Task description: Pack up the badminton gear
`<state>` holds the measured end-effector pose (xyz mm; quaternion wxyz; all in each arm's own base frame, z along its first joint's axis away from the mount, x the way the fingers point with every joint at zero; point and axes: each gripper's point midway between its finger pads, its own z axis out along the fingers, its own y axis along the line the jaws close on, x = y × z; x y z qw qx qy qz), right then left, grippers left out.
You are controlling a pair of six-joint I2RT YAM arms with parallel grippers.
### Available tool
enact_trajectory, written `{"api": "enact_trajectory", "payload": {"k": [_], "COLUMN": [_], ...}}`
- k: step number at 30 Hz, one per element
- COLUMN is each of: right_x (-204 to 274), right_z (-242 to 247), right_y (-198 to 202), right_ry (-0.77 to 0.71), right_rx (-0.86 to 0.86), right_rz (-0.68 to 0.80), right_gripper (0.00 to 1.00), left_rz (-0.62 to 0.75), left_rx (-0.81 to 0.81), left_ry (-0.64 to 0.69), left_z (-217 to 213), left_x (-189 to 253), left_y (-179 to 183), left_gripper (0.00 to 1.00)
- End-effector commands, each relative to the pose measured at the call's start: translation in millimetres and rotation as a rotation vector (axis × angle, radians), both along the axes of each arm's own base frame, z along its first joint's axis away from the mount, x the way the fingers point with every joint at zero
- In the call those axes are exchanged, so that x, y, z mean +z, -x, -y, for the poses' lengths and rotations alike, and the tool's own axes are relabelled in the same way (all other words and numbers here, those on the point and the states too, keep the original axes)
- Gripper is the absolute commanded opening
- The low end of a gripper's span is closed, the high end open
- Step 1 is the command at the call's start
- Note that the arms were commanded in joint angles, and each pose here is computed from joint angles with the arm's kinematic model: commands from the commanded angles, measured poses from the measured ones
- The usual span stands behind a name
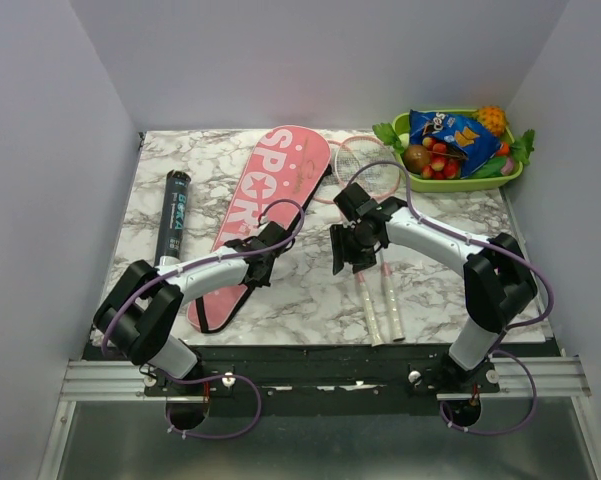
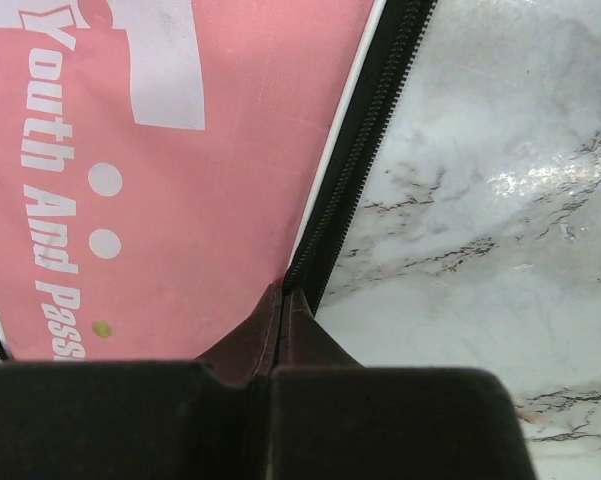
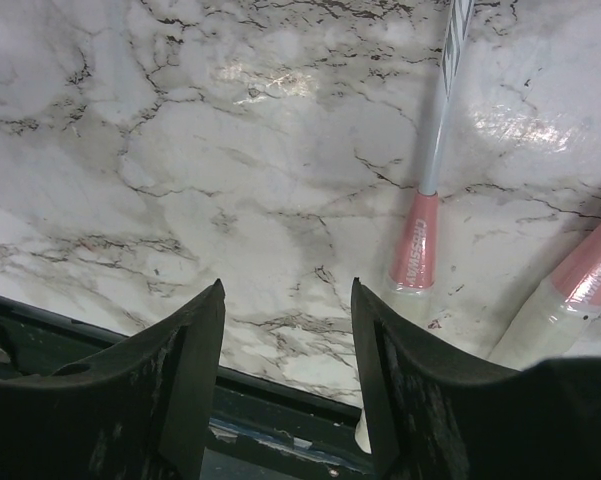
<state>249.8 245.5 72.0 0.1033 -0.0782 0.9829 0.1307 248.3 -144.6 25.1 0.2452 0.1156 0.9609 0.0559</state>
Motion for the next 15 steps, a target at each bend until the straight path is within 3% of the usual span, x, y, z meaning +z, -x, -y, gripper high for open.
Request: {"api": "enact_trajectory", "payload": {"k": [1,15], "right_x": [4.5,47.9], "right_z": [-2.2,41.5], "right_y": [-1.6,-67.6], "right_ry": [-0.024,0.070], "right_rx": [-0.006,-0.129], "right_rz": [0.017,0.203], "right_gripper": [0.61,0.63], "left_rz": [-0.028,0.141], "left_rx": [-0.034,-0.105], "left_ry": [0.015,0.137], "left_z": [6.7,47.4], "left_x": [-6.2,91.4], "left_y": [2.9,-45.3], "left_gripper": [0.00,0.00]}}
